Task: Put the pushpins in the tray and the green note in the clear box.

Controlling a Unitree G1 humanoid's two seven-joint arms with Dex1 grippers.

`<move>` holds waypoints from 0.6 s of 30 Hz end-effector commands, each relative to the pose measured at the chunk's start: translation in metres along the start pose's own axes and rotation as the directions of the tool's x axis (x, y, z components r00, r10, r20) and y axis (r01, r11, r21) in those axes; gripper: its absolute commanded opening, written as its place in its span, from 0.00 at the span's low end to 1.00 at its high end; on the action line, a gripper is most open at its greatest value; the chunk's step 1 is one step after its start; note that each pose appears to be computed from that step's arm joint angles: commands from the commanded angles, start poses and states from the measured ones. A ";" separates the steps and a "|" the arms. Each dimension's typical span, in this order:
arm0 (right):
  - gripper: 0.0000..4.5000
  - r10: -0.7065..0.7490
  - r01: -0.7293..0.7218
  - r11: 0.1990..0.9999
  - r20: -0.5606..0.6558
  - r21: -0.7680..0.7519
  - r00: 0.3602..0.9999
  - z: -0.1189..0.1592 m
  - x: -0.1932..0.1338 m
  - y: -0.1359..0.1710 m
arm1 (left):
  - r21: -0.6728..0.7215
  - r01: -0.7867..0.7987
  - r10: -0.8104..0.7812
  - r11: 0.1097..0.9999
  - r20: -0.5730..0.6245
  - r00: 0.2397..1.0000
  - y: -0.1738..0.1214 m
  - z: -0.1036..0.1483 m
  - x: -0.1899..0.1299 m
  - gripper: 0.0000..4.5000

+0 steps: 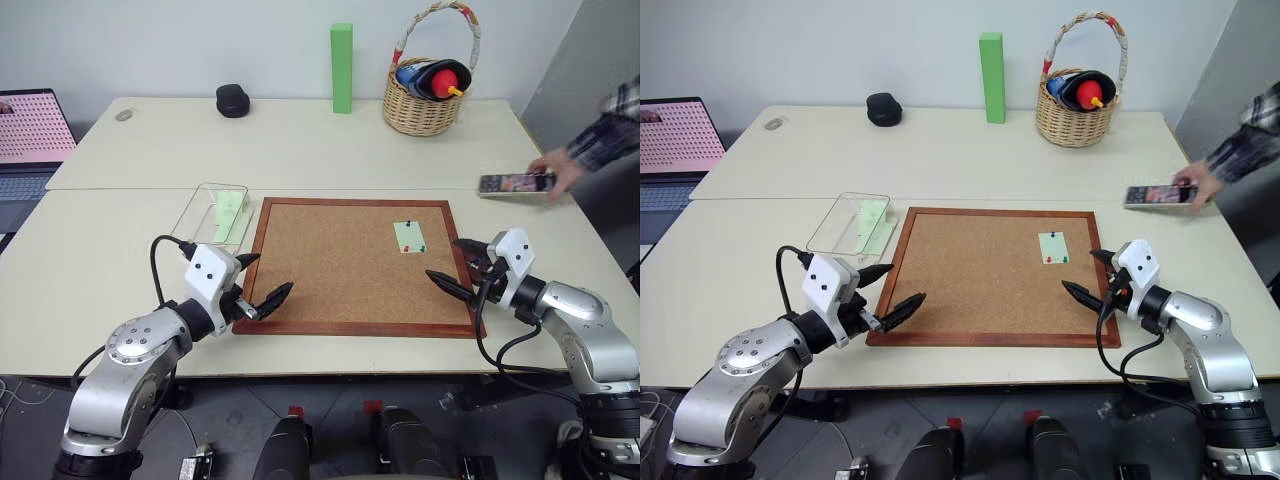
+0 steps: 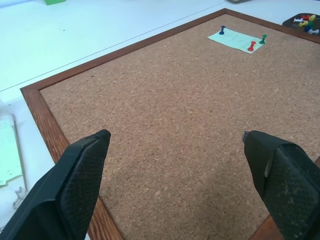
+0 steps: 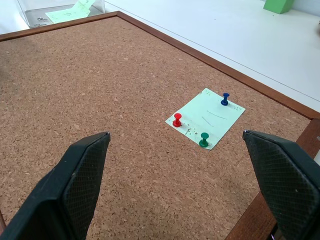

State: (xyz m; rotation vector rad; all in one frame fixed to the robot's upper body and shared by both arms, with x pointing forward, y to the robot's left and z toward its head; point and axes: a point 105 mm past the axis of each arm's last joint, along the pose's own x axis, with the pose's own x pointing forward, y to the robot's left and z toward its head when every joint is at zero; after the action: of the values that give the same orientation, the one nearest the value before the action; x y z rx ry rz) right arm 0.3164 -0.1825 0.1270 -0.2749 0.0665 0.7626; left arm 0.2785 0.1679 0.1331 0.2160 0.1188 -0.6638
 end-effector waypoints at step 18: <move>1.00 0.028 -0.026 0.999 0.048 -0.031 0.998 0.015 0.003 0.003 | 0.060 0.035 -0.037 0.998 0.024 0.999 0.001 0.022 0.006 1.00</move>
State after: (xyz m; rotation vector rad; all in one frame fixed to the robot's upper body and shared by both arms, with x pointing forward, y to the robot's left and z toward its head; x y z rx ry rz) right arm 0.3171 -0.1814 0.1266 -0.2721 0.0678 0.7693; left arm 0.2855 0.1667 0.1428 0.2420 0.1164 -0.6694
